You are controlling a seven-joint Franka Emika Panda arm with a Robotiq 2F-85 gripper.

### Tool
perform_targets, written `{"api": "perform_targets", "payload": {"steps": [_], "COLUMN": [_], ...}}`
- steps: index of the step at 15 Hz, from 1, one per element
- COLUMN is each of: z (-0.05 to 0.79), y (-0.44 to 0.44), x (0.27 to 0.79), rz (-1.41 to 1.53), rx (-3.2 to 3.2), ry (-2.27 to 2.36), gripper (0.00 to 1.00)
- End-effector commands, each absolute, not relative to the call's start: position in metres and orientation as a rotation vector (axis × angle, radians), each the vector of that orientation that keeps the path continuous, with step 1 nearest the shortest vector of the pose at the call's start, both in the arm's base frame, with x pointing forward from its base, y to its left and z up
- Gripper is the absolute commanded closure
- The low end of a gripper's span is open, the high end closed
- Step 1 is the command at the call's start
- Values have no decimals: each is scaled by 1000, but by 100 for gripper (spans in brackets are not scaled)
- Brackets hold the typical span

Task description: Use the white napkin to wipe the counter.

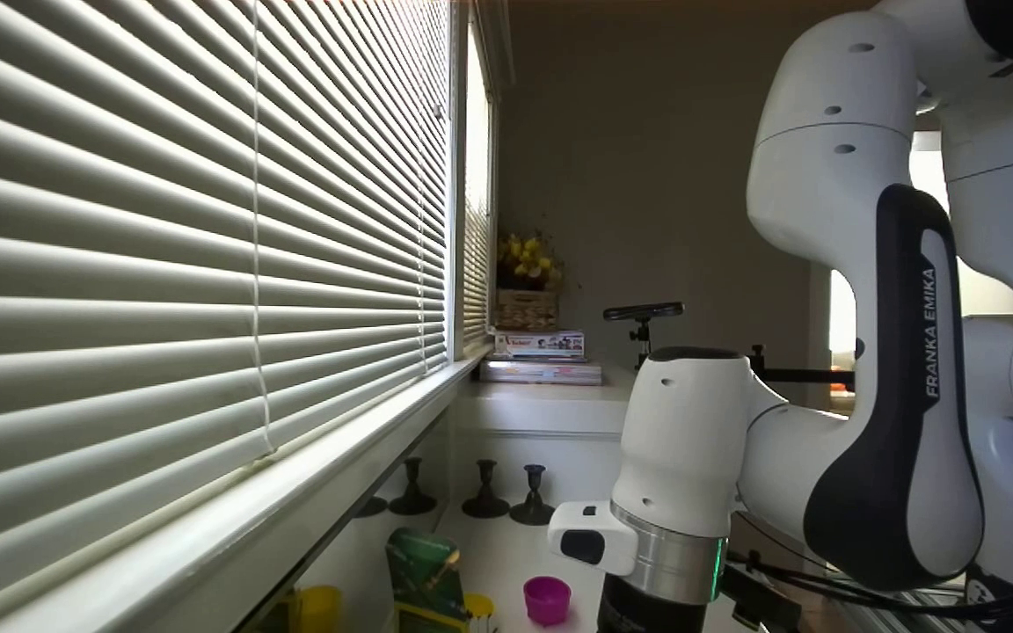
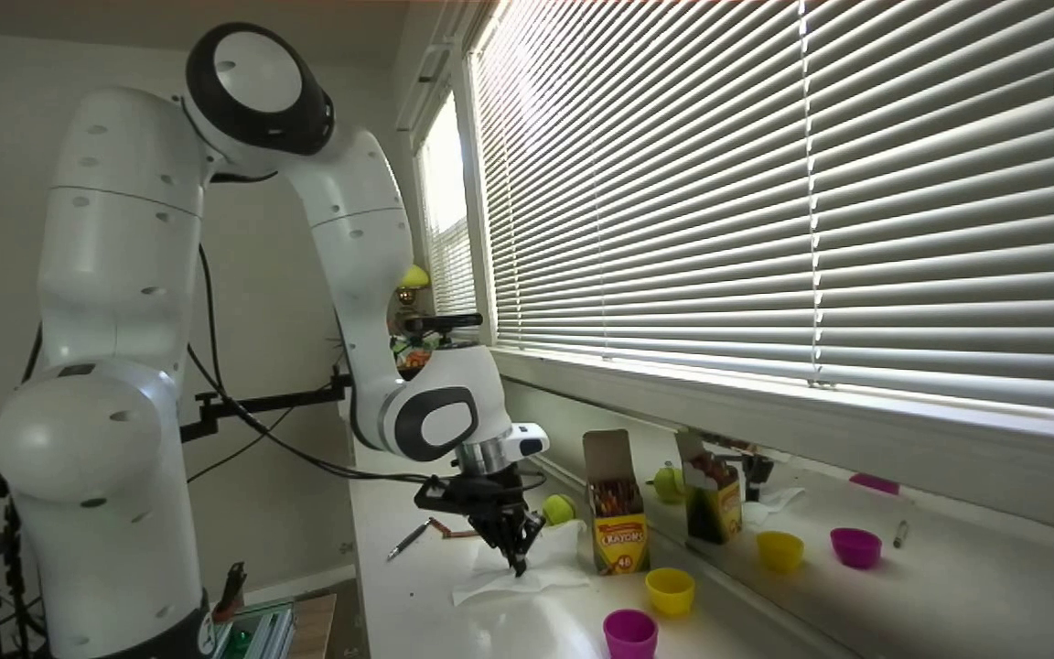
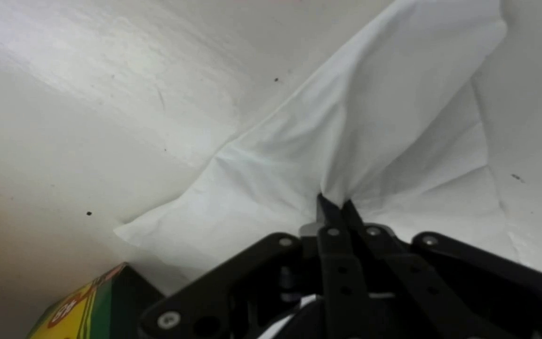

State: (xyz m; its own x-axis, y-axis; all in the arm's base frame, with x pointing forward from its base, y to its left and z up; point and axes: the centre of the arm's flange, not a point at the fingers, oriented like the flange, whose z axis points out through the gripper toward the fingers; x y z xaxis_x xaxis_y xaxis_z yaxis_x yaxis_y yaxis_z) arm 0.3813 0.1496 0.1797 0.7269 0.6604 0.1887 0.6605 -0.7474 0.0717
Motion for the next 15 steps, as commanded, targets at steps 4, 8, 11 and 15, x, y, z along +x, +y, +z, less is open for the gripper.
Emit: {"api": "perform_targets", "payload": {"steps": [4, 8, 11, 15], "z": [151, 148, 145, 150], "y": [209, 243, 260, 262], "x": [383, 373, 369, 355], "rz": [-258, -296, -331, -307], "rx": [-2878, -2843, -2831, -2798], "ry": [-1131, -1194, -1267, -1313], "gripper": [100, 100, 100, 100]}}
